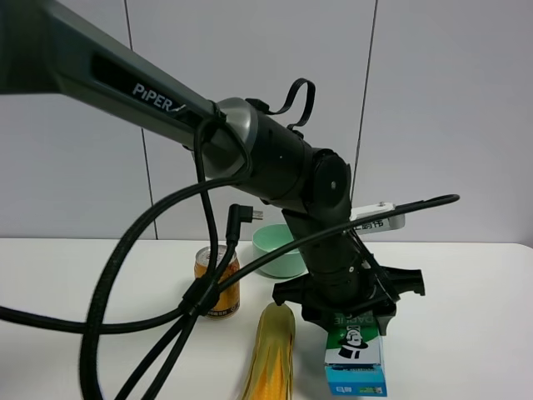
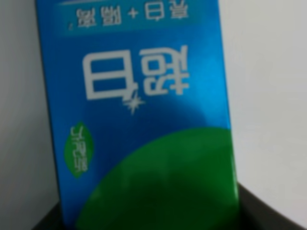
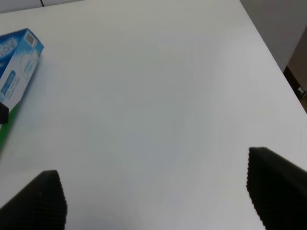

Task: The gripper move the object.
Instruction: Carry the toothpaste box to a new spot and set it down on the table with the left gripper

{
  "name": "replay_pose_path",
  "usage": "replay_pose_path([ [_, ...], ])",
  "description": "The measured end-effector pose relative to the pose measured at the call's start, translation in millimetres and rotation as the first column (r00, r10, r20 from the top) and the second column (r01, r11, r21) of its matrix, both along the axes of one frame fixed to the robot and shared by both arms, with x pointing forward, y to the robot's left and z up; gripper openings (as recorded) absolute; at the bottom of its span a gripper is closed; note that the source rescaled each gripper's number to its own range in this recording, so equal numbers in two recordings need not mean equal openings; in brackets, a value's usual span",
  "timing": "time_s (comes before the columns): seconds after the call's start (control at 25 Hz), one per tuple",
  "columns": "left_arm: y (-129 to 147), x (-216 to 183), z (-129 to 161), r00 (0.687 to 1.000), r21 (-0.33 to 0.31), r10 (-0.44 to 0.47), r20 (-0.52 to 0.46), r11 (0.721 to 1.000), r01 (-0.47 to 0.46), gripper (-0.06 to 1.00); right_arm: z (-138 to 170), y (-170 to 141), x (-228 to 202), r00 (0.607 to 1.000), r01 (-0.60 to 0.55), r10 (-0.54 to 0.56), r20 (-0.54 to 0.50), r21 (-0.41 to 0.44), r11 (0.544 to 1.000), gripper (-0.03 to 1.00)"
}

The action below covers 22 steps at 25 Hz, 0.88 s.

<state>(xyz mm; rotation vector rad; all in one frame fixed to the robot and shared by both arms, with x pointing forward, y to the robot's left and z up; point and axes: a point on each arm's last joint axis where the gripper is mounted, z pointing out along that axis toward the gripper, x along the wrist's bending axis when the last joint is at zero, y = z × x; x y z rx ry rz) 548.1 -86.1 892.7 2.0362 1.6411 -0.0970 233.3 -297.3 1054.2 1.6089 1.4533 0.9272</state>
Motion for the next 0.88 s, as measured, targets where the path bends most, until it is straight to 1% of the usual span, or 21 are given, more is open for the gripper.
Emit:
replay_pose_path([
  [0.08, 3.3, 3.1, -4.6, 1.000, 0.016, 0.004, -0.008, 1.000, -0.004, 0.01, 0.0, 0.0, 0.0, 1.000, 0.000, 0.000, 0.000, 0.000, 1.000, 1.00],
  [0.2, 4.3, 5.7, -5.8, 1.000, 0.015, 0.010, -0.002, 1.000, -0.010, 0.01, 0.0, 0.0, 0.0, 1.000, 0.000, 0.000, 0.000, 0.000, 1.000, 1.00],
  [0.4, 3.0, 7.1, -5.2, 0.999, -0.011, 0.041, -0.001, 0.999, -0.041, 0.01, 0.0, 0.0, 0.0, 1.000, 0.000, 0.000, 0.000, 0.000, 1.000, 1.00],
  [0.64, 1.6, 8.6, -4.0, 0.999, -0.031, 0.045, 0.016, 0.999, -0.045, 0.01, 0.0, 0.0, 0.0, 1.000, 0.000, 0.000, 0.000, 0.000, 1.000, 1.00],
  [0.84, 0.8, 8.1, -4.2, 0.998, -0.045, 0.058, 0.001, 0.997, -0.058, 0.01, 0.0, 0.0, 0.0, 1.000, 0.000, 0.000, 0.000, 0.000, 1.000, 1.00],
  [0.88, 0.4, 8.2, -3.9, 0.998, -0.052, 0.061, 0.000, 0.997, -0.061, 0.03, 0.0, 0.0, 0.0, 1.000, 0.000, 0.000, 0.000, 0.000, 1.000, 1.00],
])
